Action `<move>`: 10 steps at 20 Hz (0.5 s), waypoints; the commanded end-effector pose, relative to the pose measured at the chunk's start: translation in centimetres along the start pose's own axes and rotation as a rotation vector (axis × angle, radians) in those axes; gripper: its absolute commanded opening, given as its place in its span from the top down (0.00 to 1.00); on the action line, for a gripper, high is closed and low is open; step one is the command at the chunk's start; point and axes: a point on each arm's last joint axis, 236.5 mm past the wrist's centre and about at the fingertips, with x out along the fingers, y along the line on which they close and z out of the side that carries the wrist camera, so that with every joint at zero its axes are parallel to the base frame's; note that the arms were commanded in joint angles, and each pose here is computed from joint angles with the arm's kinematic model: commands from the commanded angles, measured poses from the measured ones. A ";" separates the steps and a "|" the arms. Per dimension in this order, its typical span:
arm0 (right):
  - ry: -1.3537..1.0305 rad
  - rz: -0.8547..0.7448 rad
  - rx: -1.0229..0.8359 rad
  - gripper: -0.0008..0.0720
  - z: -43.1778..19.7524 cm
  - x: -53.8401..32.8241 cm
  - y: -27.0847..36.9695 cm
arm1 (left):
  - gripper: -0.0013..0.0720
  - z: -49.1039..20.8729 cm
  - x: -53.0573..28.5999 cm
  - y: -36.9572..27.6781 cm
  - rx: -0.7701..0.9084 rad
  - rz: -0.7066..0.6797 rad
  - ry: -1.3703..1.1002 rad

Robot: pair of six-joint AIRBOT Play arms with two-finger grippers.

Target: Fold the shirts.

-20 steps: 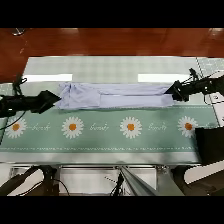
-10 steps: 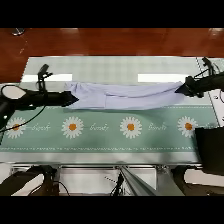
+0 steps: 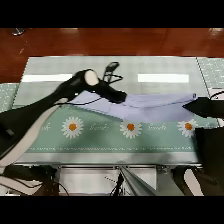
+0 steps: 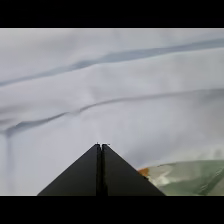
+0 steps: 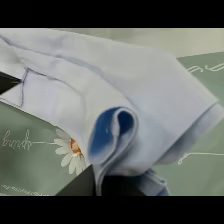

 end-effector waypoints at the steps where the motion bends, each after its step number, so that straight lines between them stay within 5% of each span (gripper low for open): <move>1: -0.063 0.044 -0.007 0.96 -1.0 -1.4 2.3 | 0.95 -1.5 7.2 -6.8 -0.011 -0.162 0.139; 7: -0.076 0.071 -0.003 0.95 -0.7 -1.5 2.9 | 0.95 -9.3 12.5 -13.7 0.013 -0.300 0.331; 10: -0.081 0.088 0.010 0.95 -0.5 -1.6 3.3 | 0.95 -4.1 9.4 -12.5 0.005 -0.318 0.232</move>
